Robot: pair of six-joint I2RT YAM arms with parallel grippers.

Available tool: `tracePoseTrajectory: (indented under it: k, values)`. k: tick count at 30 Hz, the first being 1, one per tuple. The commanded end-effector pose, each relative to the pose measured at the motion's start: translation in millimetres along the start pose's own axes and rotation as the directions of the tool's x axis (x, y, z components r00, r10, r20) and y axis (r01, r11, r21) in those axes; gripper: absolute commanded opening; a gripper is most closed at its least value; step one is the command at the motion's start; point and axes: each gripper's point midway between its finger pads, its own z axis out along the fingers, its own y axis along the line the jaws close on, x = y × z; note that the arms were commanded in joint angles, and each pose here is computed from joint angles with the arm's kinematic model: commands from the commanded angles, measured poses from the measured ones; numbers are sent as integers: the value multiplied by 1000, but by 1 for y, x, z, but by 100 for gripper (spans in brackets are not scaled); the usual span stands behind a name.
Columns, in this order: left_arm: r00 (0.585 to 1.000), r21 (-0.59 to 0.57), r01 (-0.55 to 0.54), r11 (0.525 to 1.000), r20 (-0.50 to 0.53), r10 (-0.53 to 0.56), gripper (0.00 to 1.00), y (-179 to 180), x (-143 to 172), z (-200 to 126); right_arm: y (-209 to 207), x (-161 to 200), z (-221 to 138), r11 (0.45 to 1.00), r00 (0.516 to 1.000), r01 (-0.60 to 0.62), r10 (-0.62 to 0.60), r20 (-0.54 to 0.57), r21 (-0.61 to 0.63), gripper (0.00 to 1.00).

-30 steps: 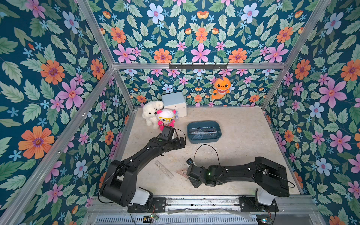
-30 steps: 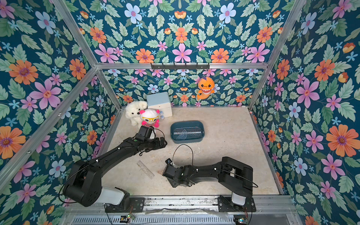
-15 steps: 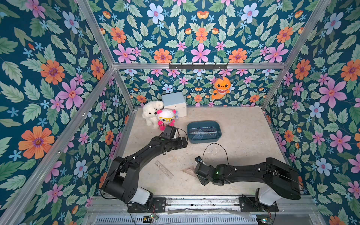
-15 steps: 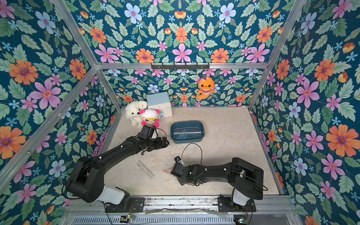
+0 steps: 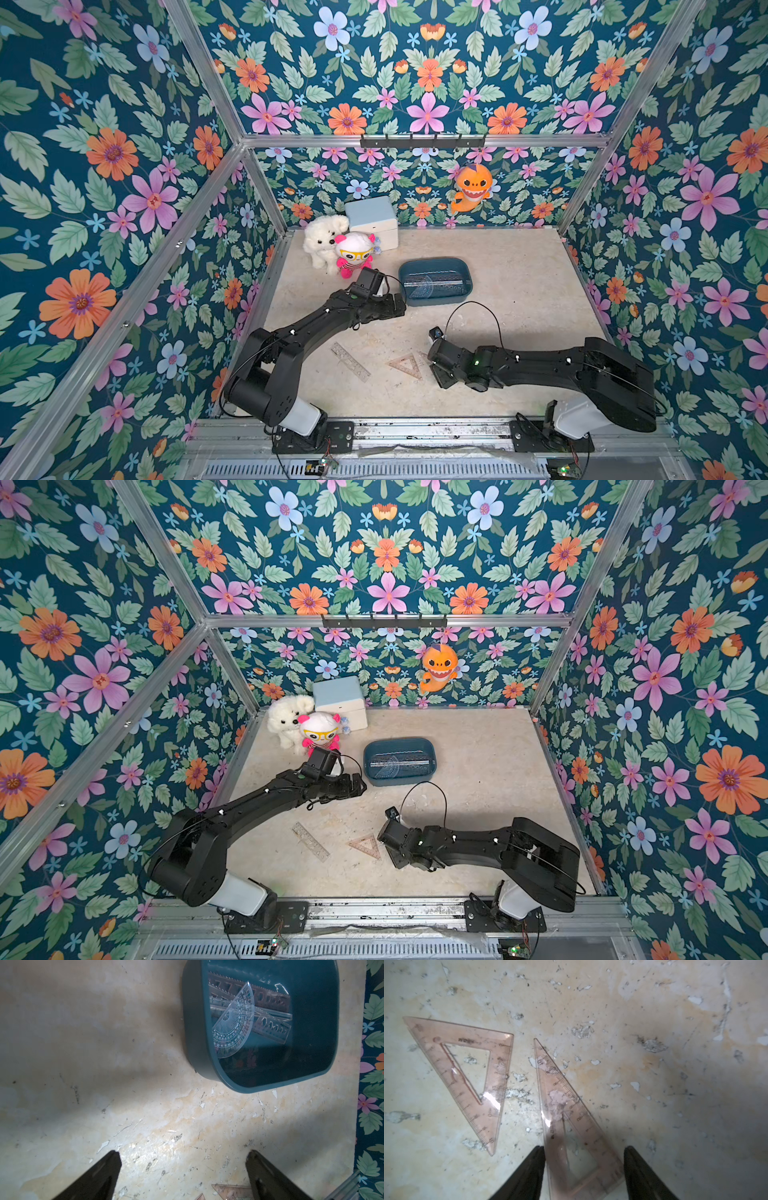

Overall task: Put the scattered rulers into the storage box
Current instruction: Move the ruler to the center of the board.

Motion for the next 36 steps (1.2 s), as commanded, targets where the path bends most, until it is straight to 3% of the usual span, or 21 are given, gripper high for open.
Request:
tracePoseTrajectory:
  k: [1, 15, 23, 36]
  values:
    - [1000, 4, -5, 1000, 3, 5, 99, -5, -1, 4, -4, -5, -9, 999, 998, -48, 47, 32, 13, 65]
    - [999, 28, -22, 999, -24, 23, 99, -15, 6, 16, 0, 20, -13, 963, 967, -254, 250, 50, 93, 73]
    - [999, 25, -27, 999, -23, 28, 99, -14, 7, 16, -15, 31, 7, 945, 963, -269, 269, 29, 186, 57]
    - [998, 51, -13, 999, -56, 16, 98, -15, 16, 25, -41, 15, 17, 959, 973, -231, 227, 44, 161, 49]
